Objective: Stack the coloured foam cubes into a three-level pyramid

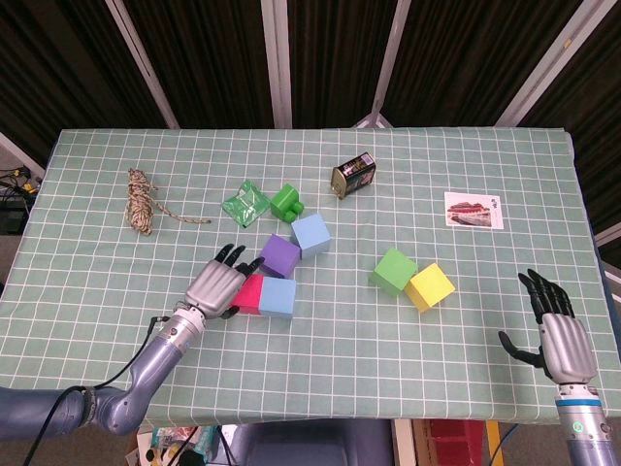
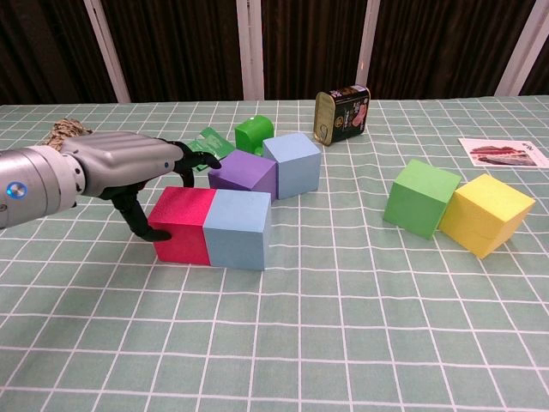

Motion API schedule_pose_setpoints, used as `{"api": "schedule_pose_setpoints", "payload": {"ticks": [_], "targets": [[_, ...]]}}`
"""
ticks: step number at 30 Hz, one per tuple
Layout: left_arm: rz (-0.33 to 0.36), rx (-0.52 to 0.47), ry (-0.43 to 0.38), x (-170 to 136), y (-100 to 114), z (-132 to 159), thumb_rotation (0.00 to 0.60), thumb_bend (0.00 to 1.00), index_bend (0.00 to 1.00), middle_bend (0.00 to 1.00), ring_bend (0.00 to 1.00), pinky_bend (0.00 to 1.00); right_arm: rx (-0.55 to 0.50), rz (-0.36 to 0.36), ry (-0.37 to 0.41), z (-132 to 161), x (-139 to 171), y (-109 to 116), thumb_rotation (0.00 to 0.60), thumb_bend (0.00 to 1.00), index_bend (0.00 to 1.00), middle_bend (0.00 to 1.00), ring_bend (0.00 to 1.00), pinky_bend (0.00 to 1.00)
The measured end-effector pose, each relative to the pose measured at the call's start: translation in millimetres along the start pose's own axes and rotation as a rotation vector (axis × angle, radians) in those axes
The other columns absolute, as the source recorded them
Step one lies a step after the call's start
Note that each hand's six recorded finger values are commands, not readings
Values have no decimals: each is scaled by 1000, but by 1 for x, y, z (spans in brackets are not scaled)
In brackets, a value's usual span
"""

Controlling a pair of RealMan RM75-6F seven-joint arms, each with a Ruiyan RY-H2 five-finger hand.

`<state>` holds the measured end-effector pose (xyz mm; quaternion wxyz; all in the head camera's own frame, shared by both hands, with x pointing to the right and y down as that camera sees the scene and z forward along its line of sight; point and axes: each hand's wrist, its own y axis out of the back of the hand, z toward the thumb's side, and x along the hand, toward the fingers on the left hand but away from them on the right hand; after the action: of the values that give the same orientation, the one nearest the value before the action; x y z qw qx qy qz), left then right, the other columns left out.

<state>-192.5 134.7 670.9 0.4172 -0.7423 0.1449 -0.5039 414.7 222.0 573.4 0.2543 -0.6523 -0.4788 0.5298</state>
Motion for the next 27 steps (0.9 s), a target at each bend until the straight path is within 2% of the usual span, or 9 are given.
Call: {"api": "schedule_pose_setpoints", "payload": {"ticks": [27], "targets": [[-10, -26, 3, 3, 5, 21, 600, 416, 0, 367, 0, 0, -3, 0, 3, 1, 0, 0, 600, 312, 0, 0, 0, 0]]}}
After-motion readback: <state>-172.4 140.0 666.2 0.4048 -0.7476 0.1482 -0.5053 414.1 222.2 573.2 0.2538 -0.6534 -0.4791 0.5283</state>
